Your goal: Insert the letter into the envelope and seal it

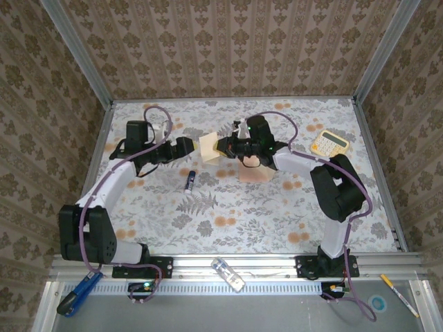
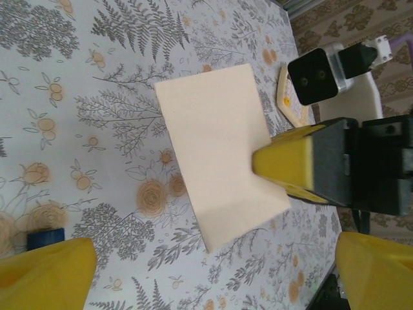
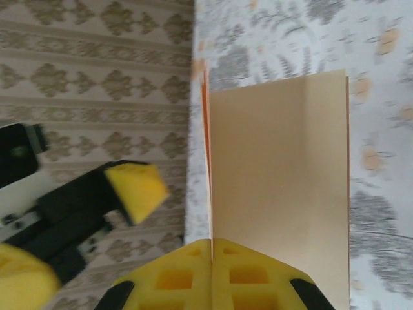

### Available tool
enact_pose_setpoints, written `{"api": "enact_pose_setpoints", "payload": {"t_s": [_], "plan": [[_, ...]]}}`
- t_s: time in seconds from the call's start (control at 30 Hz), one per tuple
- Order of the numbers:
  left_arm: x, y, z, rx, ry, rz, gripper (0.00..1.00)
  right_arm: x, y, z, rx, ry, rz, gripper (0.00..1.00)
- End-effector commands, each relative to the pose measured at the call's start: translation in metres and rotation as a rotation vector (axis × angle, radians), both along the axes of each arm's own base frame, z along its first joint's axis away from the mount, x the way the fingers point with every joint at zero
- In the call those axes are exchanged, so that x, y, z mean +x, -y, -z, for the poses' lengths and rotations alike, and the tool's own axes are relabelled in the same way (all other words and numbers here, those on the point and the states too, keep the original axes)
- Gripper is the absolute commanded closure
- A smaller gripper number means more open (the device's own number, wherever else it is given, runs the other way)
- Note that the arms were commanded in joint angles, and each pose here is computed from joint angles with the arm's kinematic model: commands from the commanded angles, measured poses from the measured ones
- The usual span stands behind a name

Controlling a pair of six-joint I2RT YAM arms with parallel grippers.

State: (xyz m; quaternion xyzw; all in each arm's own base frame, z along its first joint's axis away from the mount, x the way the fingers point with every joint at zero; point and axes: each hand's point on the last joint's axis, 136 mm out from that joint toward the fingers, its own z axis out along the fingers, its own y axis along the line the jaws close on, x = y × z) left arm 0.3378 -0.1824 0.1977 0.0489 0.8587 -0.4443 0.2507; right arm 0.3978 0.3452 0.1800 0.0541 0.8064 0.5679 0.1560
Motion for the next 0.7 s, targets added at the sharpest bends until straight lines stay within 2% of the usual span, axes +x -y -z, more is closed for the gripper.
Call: {"api": "enact_pose_setpoints", "payload": {"t_s": [0.0,0.17,0.33,0.53,0.67], "plan": [[0.005,0.008,-0.003,-0.039,0.021,0.012,0.07,-0.009,-0.016,-0.039,0.171,0.03,-0.067,1.0],[0.008,0.012,-0.005,-0.048,0.029,0.018,0.13,-0.013,-0.028,-0.052,0.253,0.037,-0.09,1.0],[0.009,0.014,-0.008,-0.063,0.034,0.021,0.21,-0.019,-0.04,-0.046,0.257,0.023,-0.121,1.0],[0.012,0.016,-0.014,-0.1,0.04,0.023,0.39,-0.021,-0.045,-0.042,0.269,0.012,-0.127,1.0],[0.016,0.017,-0.022,-0.155,0.044,0.016,0.58,-0.022,-0.046,-0.04,0.265,0.009,-0.127,1.0]]}}
